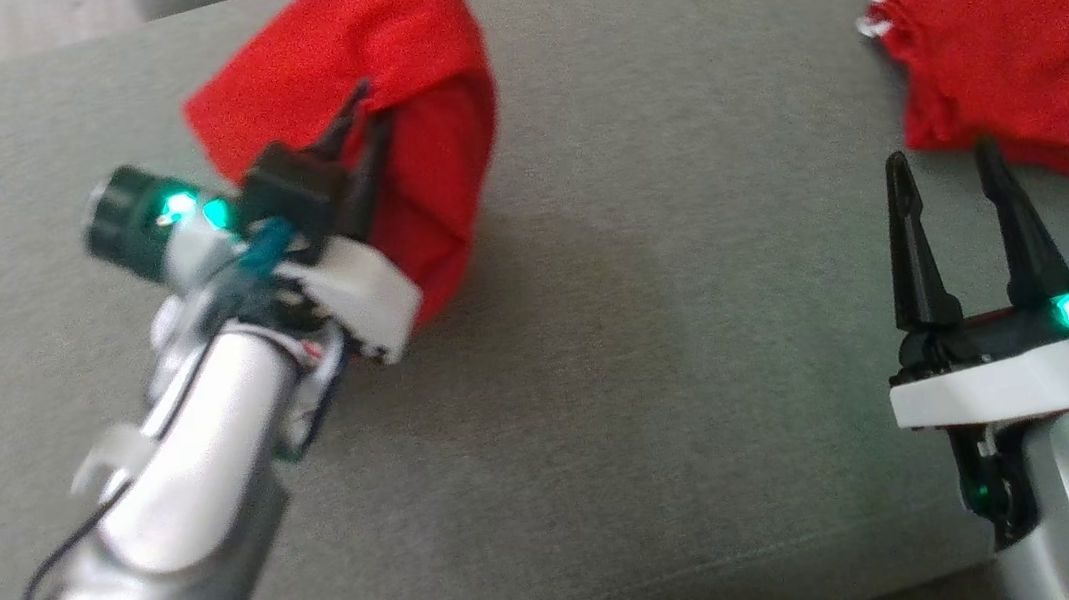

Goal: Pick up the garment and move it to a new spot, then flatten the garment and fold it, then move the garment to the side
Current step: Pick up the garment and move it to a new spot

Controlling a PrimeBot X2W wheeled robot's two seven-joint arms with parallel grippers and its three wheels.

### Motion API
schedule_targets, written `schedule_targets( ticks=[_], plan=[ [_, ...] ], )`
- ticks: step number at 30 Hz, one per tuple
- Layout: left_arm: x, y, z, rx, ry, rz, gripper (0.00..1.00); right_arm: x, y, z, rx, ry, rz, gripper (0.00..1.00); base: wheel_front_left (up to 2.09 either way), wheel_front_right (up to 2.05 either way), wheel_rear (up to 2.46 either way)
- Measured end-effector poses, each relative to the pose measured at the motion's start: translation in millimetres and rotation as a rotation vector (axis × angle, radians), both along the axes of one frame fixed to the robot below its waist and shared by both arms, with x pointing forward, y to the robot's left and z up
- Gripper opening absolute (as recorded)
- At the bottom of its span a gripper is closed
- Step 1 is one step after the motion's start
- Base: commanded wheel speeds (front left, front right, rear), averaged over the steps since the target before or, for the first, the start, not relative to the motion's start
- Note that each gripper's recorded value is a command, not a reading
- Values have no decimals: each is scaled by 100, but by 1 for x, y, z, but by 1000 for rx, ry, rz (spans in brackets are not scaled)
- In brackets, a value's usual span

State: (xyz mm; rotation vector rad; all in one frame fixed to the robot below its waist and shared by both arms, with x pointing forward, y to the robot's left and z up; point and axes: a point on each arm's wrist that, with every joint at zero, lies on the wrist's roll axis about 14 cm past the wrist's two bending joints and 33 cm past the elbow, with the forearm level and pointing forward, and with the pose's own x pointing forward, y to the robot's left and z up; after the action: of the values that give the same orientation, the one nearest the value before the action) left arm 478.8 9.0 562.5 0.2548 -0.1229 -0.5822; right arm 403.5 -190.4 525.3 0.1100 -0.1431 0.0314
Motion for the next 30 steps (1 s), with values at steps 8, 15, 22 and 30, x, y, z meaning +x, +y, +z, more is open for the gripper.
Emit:
schedule_targets(
  ticks=[8, 15, 22, 30],
  plan=[
    [-4, -91, -3, -71, 9, -150, 75, -16, -32, -5, 1, 24, -95, 100, 0, 0, 0],
    [-18, -123, -32, -63, 70, -233, 100, -19, -42, -11, -1, 42, -127, 100, 0, 0, 0],
    [-5, -96, -34, -91, 65, -157, 100, -10, -33, -11, 5, 35, -98, 100, 0, 0, 0],
    [14, -10, -16, -143, 9, 66, 100, 9, 2, -4, -7, 5, 6, 100, 0, 0, 0]
  ],
)
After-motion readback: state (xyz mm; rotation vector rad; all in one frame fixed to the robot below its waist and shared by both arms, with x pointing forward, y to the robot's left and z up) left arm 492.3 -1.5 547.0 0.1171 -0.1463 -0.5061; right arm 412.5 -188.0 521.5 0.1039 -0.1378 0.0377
